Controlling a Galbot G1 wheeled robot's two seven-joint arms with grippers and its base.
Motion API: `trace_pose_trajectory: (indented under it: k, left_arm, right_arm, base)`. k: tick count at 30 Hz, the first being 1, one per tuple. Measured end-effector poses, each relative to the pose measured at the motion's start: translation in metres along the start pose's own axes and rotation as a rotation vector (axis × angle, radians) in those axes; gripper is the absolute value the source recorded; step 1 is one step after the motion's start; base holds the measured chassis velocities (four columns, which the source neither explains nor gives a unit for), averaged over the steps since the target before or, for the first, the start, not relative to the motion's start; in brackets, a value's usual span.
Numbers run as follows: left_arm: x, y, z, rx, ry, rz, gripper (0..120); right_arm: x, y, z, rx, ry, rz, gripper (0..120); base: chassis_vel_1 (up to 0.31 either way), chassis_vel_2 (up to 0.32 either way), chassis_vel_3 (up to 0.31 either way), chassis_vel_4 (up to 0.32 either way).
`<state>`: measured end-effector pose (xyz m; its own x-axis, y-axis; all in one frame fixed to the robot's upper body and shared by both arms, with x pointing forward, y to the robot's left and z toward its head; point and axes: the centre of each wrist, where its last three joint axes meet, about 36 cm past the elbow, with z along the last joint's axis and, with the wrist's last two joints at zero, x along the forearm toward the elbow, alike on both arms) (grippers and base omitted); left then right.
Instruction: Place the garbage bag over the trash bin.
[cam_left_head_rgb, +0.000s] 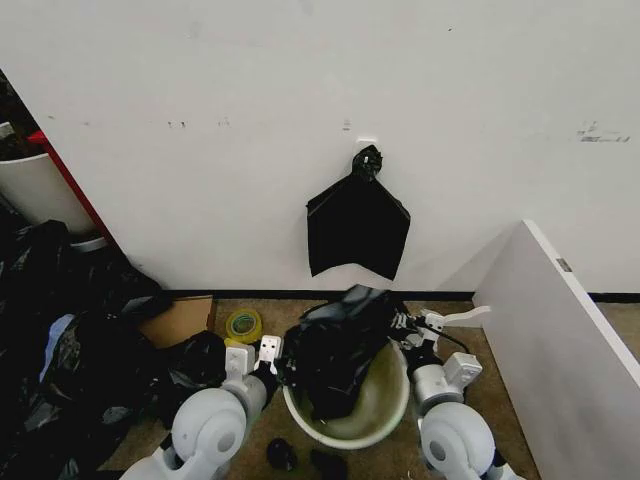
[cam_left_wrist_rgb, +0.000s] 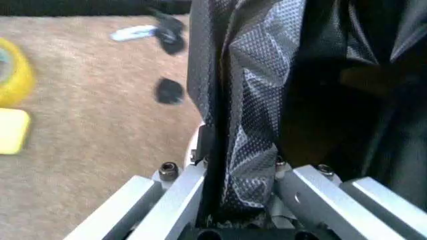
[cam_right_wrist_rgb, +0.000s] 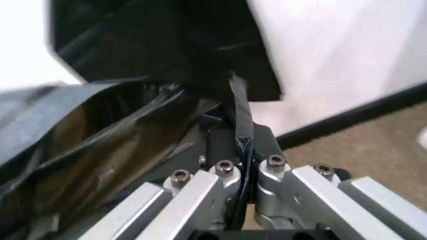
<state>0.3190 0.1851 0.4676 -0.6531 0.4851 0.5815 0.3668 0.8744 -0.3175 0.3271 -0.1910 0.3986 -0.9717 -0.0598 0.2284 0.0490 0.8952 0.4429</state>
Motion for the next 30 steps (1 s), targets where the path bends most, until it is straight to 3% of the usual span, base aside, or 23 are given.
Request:
trace_pose_trajectory:
  k: [6,12,15,18,23,27,30]
  left_arm:
    - [0.006,0.013,-0.02,0.043,-0.098,-0.029,1]
    - [-0.001,0.023,-0.028,0.075,-0.156,-0.061,1]
    - [-0.006,0.028,-0.03,0.085,-0.178,-0.078,1]
    - [-0.018,0.038,-0.03,0.068,-0.21,-0.128,1]
    - [-0.029,0.052,-0.03,0.025,-0.237,-0.164,1]
    - [-0.031,0.055,-0.03,0.021,-0.24,-0.171,1]
    - [-0.033,0.056,-0.03,0.014,-0.251,-0.179,1]
  right_arm:
    - [0.008,-0.012,0.001,0.016,0.055,0.033,0]
    - [0.022,-0.006,-0.006,-0.011,0.077,-0.001,0]
    - [0.028,0.001,-0.01,-0.056,0.088,-0.06,0]
    - [0.029,0.004,-0.011,-0.123,0.027,-0.2,0]
    - [0.021,0.0,-0.01,-0.163,-0.022,-0.298,0]
    - [0.011,-0.009,-0.007,-0.137,-0.02,-0.278,0]
    - [-0.001,-0.019,-0.004,-0.019,-0.036,-0.184,10]
  base:
    - [0.0,0.0,0.0,0.0]
    - [0.0,0.0,0.0,0.0]
    - [0.0,0.0,0.0,0.0]
    - [0.0,0.0,0.0,0.0]
    - [0.0,0.0,0.0,0.0]
    - [0.0,0.0,0.0,0.0]
    - [0.0,0.0,0.0,0.0]
